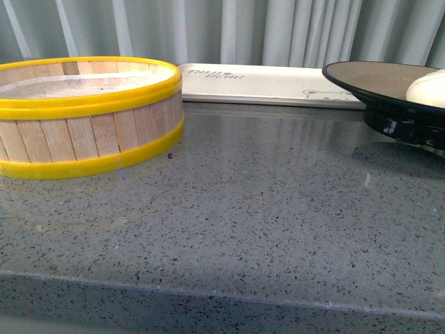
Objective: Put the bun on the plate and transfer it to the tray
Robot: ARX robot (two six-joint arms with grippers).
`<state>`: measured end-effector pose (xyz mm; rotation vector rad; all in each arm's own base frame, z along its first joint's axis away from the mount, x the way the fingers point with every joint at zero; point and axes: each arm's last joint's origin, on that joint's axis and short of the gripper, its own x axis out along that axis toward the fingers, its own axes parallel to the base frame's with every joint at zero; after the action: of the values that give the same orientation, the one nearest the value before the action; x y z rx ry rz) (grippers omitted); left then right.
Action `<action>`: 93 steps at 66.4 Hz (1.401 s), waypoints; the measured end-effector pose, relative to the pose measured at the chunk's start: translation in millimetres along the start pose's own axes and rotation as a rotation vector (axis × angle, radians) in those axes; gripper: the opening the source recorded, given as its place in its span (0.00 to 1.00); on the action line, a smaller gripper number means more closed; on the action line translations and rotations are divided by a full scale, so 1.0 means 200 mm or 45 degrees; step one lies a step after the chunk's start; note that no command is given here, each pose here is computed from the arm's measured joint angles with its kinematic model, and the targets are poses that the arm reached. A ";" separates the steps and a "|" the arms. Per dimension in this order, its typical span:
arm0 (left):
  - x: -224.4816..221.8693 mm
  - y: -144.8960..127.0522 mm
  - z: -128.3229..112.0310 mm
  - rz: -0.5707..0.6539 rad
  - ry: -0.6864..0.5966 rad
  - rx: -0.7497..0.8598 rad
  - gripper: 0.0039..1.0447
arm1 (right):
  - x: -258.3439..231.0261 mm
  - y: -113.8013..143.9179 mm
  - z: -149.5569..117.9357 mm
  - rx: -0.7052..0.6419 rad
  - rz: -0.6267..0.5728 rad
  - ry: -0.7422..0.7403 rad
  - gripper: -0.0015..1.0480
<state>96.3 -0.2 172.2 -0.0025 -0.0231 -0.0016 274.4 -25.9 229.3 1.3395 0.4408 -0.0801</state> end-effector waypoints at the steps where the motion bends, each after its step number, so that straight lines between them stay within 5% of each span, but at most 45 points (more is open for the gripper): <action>1: 0.00 0.00 0.00 0.000 0.000 0.000 0.94 | 0.00 0.00 0.00 -0.001 0.000 0.000 0.03; 11: 0.00 0.00 0.00 0.000 0.000 0.000 0.94 | 0.01 0.02 0.02 -0.021 0.012 -0.008 0.03; 37: 0.00 0.00 0.00 0.000 0.000 0.000 0.94 | 0.27 0.35 0.22 -0.085 0.105 -0.008 0.03; 54: 0.00 0.00 0.00 0.000 0.000 0.000 0.94 | 0.57 0.51 0.18 -0.067 0.094 0.074 0.03; 93: 0.00 0.00 0.00 0.000 0.000 0.000 0.94 | 0.88 0.52 0.20 -0.084 0.019 0.107 0.03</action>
<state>96.3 -0.2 172.2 -0.0025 -0.0231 -0.0016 476.9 -5.2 269.7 1.2840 0.5000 0.0030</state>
